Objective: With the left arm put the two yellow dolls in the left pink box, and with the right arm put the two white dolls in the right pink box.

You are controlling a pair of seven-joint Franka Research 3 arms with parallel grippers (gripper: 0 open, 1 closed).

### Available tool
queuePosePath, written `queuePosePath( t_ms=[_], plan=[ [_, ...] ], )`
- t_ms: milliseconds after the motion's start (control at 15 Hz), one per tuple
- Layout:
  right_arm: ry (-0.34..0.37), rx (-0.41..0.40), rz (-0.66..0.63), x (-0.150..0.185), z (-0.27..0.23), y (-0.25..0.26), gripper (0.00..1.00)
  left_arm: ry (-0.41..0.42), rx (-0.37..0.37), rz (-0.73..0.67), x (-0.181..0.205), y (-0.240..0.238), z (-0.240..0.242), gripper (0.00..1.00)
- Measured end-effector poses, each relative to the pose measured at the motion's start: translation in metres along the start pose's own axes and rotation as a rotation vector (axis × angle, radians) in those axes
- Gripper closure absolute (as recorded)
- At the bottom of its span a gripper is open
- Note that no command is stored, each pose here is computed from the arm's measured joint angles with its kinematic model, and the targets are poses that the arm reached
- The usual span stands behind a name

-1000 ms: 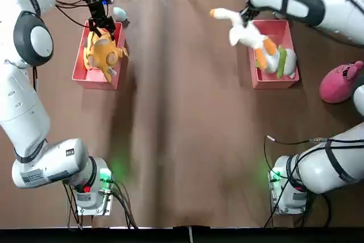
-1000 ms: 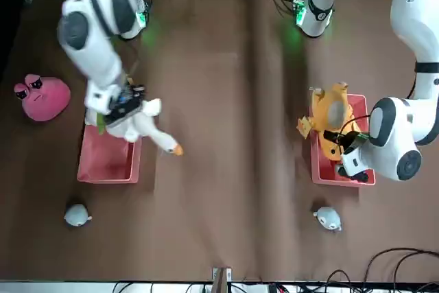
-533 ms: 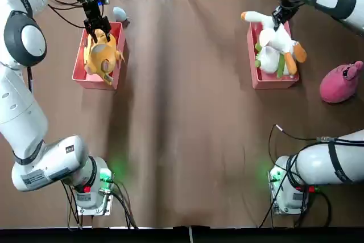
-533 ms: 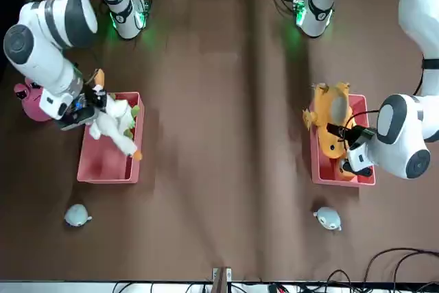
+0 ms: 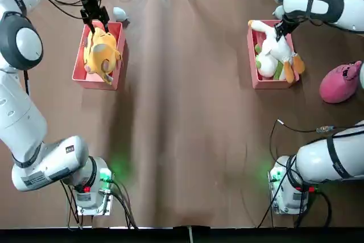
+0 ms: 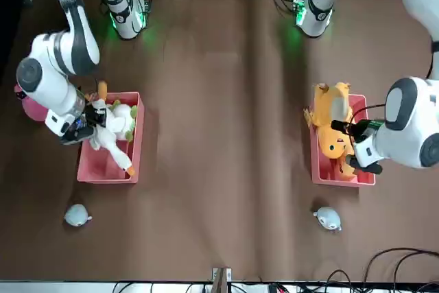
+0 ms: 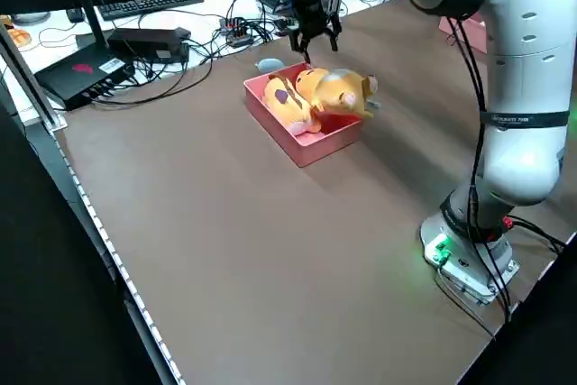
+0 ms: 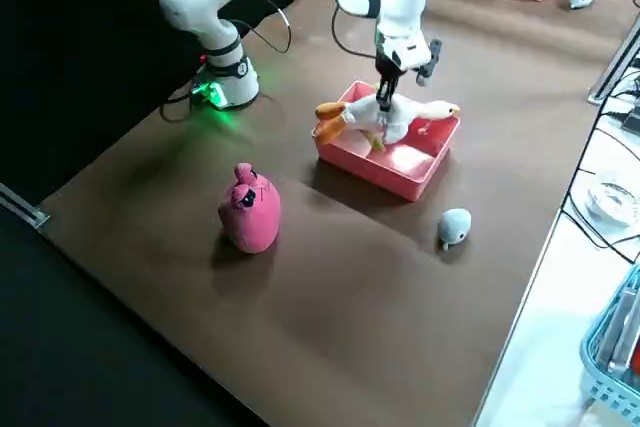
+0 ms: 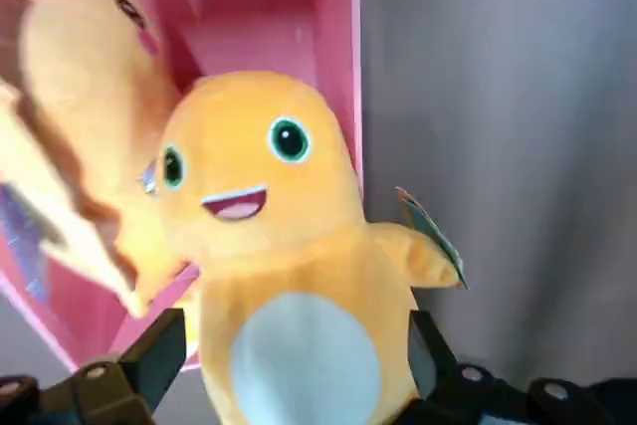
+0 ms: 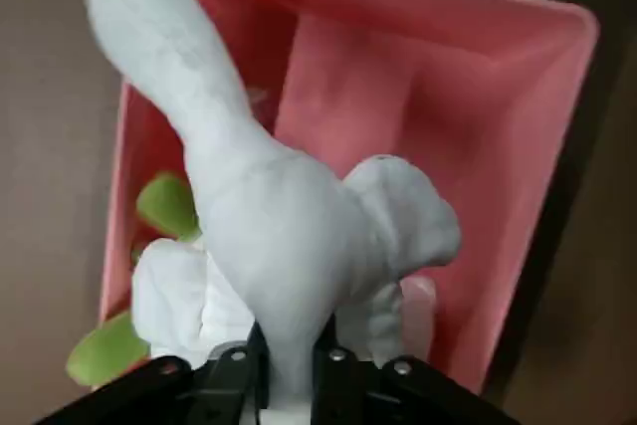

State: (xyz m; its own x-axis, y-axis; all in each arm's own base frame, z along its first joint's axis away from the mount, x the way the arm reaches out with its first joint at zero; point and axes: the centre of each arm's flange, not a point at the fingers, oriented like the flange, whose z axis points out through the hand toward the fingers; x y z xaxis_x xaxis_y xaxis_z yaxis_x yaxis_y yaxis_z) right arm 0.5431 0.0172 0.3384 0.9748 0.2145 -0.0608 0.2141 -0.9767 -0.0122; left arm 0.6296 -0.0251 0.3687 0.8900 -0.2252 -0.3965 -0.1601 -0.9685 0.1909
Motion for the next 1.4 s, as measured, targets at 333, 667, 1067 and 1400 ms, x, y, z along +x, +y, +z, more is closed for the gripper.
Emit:
queuePosePath(
  t_ms=[333,667,1067,1400],
  plan=[
    [0.0,0.001,0.026,0.01,0.045,0.016,0.9,0.077,0.099,-0.095,-0.027,0.009,-0.047,0.01],
    [-0.005,0.002,0.026,0.014,0.054,0.017,0.66,0.197,0.172,-0.217,-0.074,0.035,-0.111,0.01],
    [-0.02,0.007,0.017,0.031,0.022,0.016,0.08,0.195,0.226,-0.278,-0.125,0.037,-0.145,0.0],
    [-0.049,0.012,0.002,0.049,-0.14,0.001,0.0,0.2,0.257,-0.313,-0.133,0.018,-0.149,0.01]
  ],
)
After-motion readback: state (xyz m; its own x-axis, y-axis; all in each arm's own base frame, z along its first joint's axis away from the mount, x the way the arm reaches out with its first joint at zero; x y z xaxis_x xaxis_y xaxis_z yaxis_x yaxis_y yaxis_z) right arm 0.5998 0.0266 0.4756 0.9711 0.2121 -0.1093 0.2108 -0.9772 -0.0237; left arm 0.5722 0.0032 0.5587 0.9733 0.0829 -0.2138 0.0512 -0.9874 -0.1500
